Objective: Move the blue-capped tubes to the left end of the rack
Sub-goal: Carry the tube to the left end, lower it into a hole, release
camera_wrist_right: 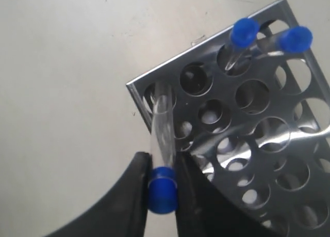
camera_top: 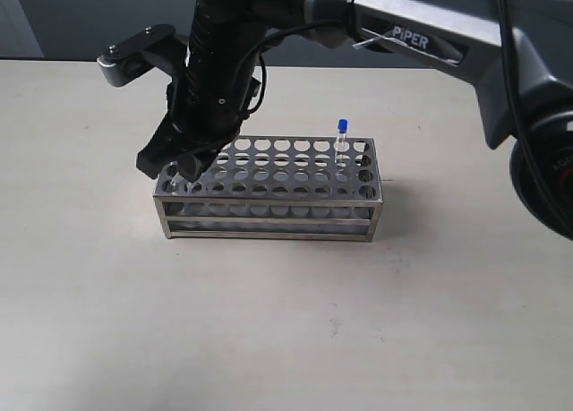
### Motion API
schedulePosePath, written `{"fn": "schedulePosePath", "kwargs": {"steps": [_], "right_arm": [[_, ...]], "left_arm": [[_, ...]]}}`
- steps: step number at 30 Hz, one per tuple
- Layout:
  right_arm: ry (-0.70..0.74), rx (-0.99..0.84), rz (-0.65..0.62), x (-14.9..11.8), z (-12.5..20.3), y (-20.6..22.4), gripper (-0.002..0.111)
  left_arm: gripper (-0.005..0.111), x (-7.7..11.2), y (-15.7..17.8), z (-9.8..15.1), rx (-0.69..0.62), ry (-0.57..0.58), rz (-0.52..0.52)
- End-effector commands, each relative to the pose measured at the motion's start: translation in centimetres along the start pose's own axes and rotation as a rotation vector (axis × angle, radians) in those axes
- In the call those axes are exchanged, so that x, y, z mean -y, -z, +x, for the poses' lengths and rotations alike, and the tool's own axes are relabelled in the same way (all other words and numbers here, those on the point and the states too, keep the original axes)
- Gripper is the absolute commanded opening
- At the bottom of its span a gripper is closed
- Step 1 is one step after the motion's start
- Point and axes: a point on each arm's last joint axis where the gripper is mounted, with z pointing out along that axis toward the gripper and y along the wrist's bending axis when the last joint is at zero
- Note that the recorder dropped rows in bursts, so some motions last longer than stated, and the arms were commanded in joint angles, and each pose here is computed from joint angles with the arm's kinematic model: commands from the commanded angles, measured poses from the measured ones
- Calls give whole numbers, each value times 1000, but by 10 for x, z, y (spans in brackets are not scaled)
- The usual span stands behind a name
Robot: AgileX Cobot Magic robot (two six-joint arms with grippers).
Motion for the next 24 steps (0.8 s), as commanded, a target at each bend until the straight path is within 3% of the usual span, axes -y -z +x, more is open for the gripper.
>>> {"fn": "schedulePosePath", "kwargs": {"steps": [1, 15, 24], "right_arm": [[0, 82, 13, 2, -8, -1, -1], [-10, 201, 9, 2, -18, 0, -1], [-28, 137, -24, 4, -13, -24, -1]], "left_arm": [[1, 1, 0, -2, 7, -2, 11], [1, 1, 0, -2, 7, -2, 11], [1, 1, 0, -2, 7, -2, 11]]}}
